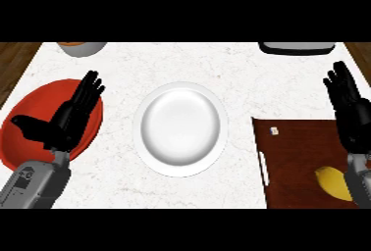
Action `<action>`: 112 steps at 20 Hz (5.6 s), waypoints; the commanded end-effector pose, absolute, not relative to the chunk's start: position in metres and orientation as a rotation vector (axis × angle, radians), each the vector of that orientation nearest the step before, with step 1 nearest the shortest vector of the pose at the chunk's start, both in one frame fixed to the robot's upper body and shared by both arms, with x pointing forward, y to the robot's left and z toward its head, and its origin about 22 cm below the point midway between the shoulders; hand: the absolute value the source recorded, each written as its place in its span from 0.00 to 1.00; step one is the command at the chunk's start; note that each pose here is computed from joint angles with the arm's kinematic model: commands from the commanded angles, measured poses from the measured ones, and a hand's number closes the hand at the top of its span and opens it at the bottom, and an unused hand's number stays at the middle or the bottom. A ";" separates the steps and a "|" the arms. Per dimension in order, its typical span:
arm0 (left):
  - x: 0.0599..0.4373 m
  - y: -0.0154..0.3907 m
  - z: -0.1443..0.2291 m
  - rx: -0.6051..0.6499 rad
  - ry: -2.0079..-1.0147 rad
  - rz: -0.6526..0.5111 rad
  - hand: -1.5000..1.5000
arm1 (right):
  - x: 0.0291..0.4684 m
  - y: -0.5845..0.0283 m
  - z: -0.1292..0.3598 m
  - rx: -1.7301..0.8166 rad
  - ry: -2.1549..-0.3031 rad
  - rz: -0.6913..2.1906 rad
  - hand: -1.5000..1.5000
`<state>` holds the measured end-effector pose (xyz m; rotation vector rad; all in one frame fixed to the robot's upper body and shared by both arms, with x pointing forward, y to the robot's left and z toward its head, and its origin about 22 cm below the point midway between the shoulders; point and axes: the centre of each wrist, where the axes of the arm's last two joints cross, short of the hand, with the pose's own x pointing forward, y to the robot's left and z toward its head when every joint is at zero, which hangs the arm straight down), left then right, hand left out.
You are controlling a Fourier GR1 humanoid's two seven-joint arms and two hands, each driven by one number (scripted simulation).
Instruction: Pick the lemon from the tray and place it in the plate
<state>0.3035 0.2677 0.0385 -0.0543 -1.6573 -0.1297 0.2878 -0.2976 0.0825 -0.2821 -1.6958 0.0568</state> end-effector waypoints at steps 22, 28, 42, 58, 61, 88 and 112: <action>0.265 0.265 -0.021 0.223 -1.313 -0.029 0.50 | 0.261 -0.370 0.092 0.812 -1.761 1.067 0.00; 0.263 0.245 -0.019 0.198 -1.295 -0.035 0.50 | 0.267 -0.378 0.120 0.474 -1.838 1.438 0.00; 0.254 0.223 -0.025 0.216 -1.302 -0.061 0.50 | 0.264 -0.406 0.093 0.269 -1.456 2.055 0.00; 0.253 0.247 -0.014 0.238 -1.291 -0.009 0.50 | 0.289 -0.395 0.053 0.271 -1.395 2.160 0.00; 0.257 0.247 -0.006 0.247 -1.285 -0.045 0.50 | 0.294 -0.394 0.054 0.269 -1.387 2.158 0.00; 0.245 0.249 -0.020 0.251 -1.286 -0.005 0.50 | 0.302 -0.398 0.036 -0.010 -1.828 1.989 1.00; 0.253 0.250 -0.012 0.243 -1.276 -0.043 0.50 | 0.259 0.003 0.094 -0.839 -1.752 0.816 1.00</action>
